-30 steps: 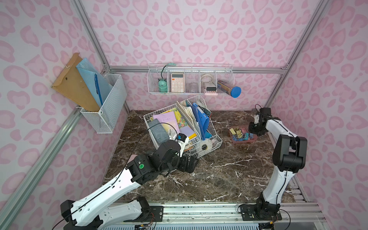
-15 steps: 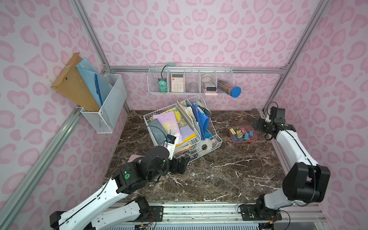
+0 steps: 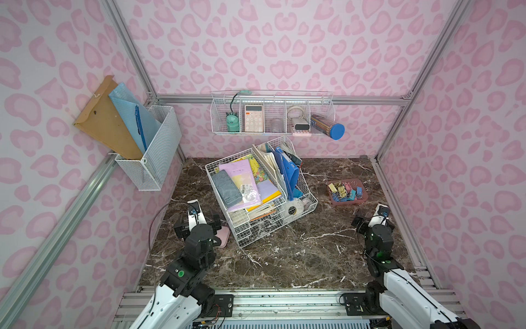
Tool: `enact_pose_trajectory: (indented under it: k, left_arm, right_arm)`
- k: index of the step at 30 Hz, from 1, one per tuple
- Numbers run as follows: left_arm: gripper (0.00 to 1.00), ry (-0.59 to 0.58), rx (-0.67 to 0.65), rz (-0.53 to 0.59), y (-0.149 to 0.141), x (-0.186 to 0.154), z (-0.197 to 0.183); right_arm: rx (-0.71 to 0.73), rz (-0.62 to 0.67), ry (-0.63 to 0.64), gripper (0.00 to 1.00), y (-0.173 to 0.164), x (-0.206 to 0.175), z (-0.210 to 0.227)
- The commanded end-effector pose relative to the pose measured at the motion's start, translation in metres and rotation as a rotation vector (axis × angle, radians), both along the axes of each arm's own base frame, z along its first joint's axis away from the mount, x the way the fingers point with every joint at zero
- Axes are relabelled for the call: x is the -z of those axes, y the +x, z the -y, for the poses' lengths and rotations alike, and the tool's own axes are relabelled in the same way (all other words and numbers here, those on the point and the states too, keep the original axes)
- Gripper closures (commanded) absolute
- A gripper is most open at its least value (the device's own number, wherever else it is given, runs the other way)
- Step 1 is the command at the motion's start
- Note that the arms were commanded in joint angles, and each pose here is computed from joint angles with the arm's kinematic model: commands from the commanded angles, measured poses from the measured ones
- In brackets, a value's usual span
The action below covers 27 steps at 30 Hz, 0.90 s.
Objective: Put the binder clips in the storage box
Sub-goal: Reset both arms
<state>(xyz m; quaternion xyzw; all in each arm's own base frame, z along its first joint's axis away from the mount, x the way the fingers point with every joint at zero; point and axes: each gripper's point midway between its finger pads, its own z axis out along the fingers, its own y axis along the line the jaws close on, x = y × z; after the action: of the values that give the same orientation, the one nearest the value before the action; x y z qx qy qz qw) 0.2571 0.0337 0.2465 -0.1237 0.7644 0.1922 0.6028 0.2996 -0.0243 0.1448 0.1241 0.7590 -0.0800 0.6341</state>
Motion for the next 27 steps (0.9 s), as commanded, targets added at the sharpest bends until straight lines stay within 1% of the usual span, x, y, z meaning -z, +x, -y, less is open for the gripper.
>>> enact_pose_trajectory:
  k: [1, 3, 5, 7, 9, 12, 15, 18, 20, 21, 23, 24, 25, 26, 27]
  left_arm:
    - [0.02, -0.088, -0.011, 0.057, 0.034, 0.014, -0.011]
    - [0.02, -0.143, -0.108, 0.043, 0.047, 0.034, -0.037]
    - [0.02, -0.184, -0.153, 0.011, 0.058, 0.050, -0.054]
    - [0.02, -0.190, -0.183, 0.000, 0.065, 0.059, -0.066]
    - [0.02, -0.190, -0.140, 0.014, 0.072, 0.067, -0.068]
    - [0.02, -0.228, -0.080, 0.028, 0.081, 0.081, -0.070]
    - [0.03, -0.218, -0.001, -0.007, 0.095, 0.090, -0.063]
    - [0.04, -0.196, 0.118, -0.067, 0.114, 0.097, -0.047]
    - [0.05, -0.214, 0.155, -0.112, 0.120, 0.100, -0.041]
    - [0.05, -0.209, 0.177, -0.103, 0.123, 0.098, -0.038]
    - [0.05, -0.210, 0.207, -0.077, 0.126, 0.095, -0.035]
    - [0.06, -0.215, 0.219, -0.092, 0.128, 0.097, -0.032]
    - [0.07, -0.221, 0.231, -0.103, 0.129, 0.098, -0.030]
    - [0.07, -0.234, 0.246, -0.113, 0.129, 0.099, -0.027]
    - [0.07, -0.243, 0.254, -0.123, 0.128, 0.100, -0.025]
  right_arm:
    - [0.001, 0.110, -0.083, 0.00, 0.009, -0.024, -0.001]
    - [-0.037, 0.098, -0.115, 0.00, 0.018, -0.017, -0.008]
    - [-0.073, 0.079, -0.135, 0.00, 0.028, -0.007, -0.015]
    - [-0.055, 0.110, -0.161, 0.00, 0.036, -0.011, -0.016]
    - [-0.041, 0.121, -0.180, 0.00, 0.044, -0.014, -0.017]
    - [-0.036, 0.093, -0.223, 0.01, 0.056, -0.009, -0.016]
    - [-0.029, 0.166, -0.238, 0.01, 0.051, -0.012, -0.013]
    - [-0.084, 0.123, -0.191, 0.00, 0.053, -0.004, -0.014]
    - [-0.142, 0.149, -0.132, 0.01, 0.053, 0.002, -0.009]
    - [-0.140, 0.198, -0.122, 0.00, 0.052, -0.003, -0.003]
    - [-0.123, 0.086, -0.075, 0.00, 0.061, 0.013, 0.002]
    - [-0.089, 0.086, -0.071, 0.00, 0.067, 0.012, 0.009]
    - [-0.096, 0.111, -0.100, 0.00, 0.065, 0.009, 0.005]
    - [-0.070, 0.134, -0.113, 0.00, 0.061, 0.006, 0.006]
    - [-0.076, 0.113, -0.112, 0.00, 0.064, 0.009, 0.004]
